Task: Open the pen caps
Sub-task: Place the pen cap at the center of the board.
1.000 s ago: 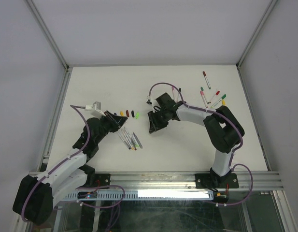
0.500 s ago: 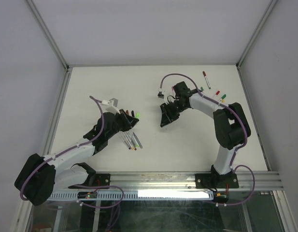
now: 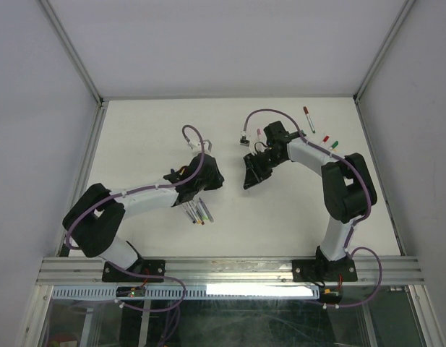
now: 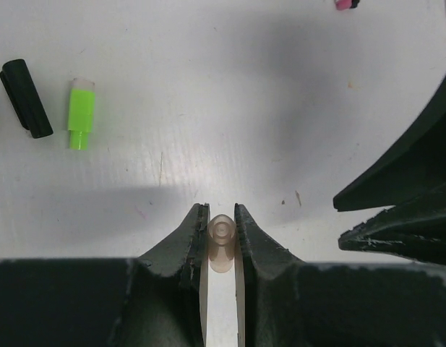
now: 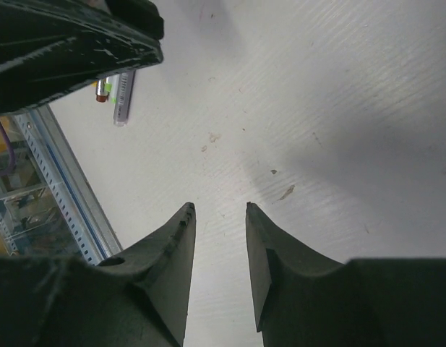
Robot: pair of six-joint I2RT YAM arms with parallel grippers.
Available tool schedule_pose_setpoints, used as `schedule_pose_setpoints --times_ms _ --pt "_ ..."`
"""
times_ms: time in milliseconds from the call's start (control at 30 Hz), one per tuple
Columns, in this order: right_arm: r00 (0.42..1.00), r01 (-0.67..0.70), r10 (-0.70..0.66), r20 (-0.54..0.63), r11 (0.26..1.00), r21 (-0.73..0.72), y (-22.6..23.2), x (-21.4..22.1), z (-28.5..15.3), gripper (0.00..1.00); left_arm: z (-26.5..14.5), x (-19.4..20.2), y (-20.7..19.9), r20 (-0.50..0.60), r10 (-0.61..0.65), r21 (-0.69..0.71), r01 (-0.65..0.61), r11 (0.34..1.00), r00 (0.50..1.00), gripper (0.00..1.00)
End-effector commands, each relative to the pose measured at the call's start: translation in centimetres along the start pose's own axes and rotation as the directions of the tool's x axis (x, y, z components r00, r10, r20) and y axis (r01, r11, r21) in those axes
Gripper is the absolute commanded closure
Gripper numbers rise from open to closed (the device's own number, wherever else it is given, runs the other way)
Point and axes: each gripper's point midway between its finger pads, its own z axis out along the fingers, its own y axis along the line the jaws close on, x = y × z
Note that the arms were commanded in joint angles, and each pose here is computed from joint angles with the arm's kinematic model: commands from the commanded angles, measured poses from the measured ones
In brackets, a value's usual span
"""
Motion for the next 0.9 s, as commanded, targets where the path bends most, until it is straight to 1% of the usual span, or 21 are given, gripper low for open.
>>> schedule_pose_setpoints --times_ms 0,400,433,667,867 --pt "0.993 0.085 -0.085 0.079 0.996 0.002 1.3 -2.4 -2.1 0.64 1.2 -0.7 -0.1 0.008 0.063 -0.075 -0.062 0.995 0.998 1.0" --pt "0.992 0.08 -0.081 0.093 0.997 0.014 1.0 -2.4 -2.6 0.64 5.2 0.4 0.7 -0.075 0.117 -0.186 -0.129 0.974 0.99 0.98" --pt "0.992 0.081 -0.082 0.095 0.997 0.015 1.0 -2.5 -2.7 0.64 5.8 0.5 1.2 -0.086 0.133 -0.223 -0.149 0.963 0.987 0.97" --pt "0.991 0.082 -0.083 0.102 0.997 0.016 1.0 -2.6 -2.9 0.64 7.0 -0.6 2.7 -0.071 0.171 -0.333 -0.185 0.925 0.983 0.96" --pt "0.991 0.08 -0.082 0.107 0.997 0.019 0.9 -2.6 -3.1 0.64 6.7 -1.5 4.2 -0.067 0.186 -0.423 -0.196 0.885 0.98 0.93"
